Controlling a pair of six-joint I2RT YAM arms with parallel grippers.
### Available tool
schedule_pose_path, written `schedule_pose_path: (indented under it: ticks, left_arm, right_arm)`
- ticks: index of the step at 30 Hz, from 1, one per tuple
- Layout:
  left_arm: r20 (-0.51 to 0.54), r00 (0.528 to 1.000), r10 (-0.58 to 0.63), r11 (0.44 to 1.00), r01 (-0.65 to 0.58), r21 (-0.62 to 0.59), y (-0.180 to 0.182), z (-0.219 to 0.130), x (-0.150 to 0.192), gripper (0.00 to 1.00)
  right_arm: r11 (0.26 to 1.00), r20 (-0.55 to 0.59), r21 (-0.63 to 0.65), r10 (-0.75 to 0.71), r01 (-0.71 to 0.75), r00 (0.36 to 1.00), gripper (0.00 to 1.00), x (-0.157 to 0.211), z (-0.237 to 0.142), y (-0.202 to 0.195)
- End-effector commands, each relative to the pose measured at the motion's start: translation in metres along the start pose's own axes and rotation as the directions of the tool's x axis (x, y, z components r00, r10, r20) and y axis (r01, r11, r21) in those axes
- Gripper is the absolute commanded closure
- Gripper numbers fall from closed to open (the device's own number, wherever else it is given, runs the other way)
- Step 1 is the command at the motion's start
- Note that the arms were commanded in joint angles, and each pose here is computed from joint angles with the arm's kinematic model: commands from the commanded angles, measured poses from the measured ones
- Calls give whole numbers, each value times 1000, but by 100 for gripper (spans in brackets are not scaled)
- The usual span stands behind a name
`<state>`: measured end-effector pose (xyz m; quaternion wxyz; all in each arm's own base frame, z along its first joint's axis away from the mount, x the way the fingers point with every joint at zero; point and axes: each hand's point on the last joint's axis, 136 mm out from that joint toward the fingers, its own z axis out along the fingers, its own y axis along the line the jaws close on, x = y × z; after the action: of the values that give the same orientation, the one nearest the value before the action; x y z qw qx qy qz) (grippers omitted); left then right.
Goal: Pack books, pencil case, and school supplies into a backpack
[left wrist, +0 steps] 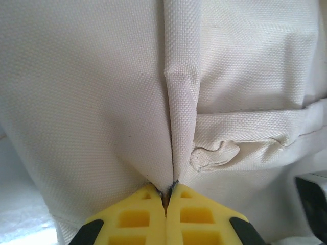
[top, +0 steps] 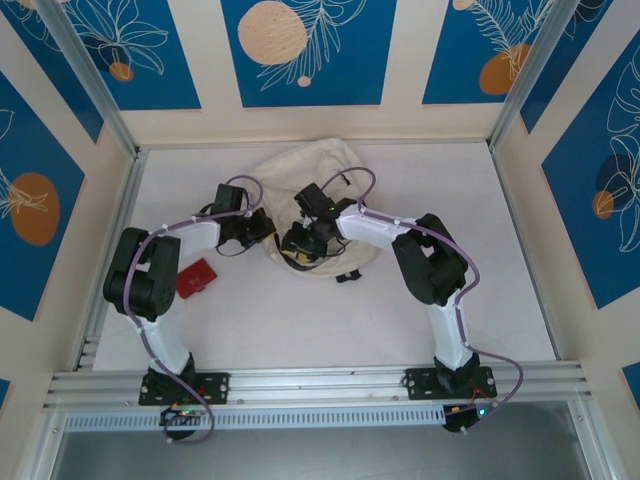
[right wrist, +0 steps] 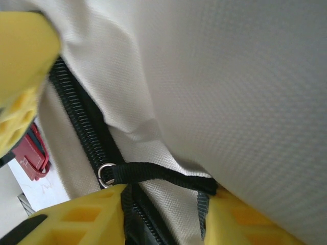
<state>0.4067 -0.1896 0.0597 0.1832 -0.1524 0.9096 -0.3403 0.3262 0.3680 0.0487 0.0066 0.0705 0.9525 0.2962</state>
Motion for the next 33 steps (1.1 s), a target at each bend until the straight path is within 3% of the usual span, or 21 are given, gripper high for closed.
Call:
schedule_pose_path:
  ticks: [1, 5, 12, 20, 26, 33]
  left_arm:
    - [13, 999, 44, 991, -45, 128, -28, -9, -3, 100]
    - [5, 999, 53, 987, -53, 149, -29, -8, 1, 100]
    - [13, 997, 70, 981, -72, 179, -36, -12, 4, 100]
    - [5, 997, 75, 979, -74, 188, -38, -10, 7, 100]
    - [-2, 997, 75, 978, -73, 195, -39, -9, 10, 100]
    - [-6, 997, 77, 978, -74, 194, -39, -8, 11, 100]
  right_arm:
    - [996, -56, -56, 69, -72, 996, 49, 11, 3, -1]
    - [979, -36, -159, 126, -130, 991, 39, -2, -6, 8]
    - [951, -1, -217, 224, -219, 975, 39, -19, -15, 9]
    - [952, 28, -185, 254, -244, 967, 60, -27, -6, 4]
    - [963, 58, -158, 230, -218, 972, 62, -33, -3, 6]
    - [982, 112, -106, 169, -157, 979, 87, -37, -4, 8]
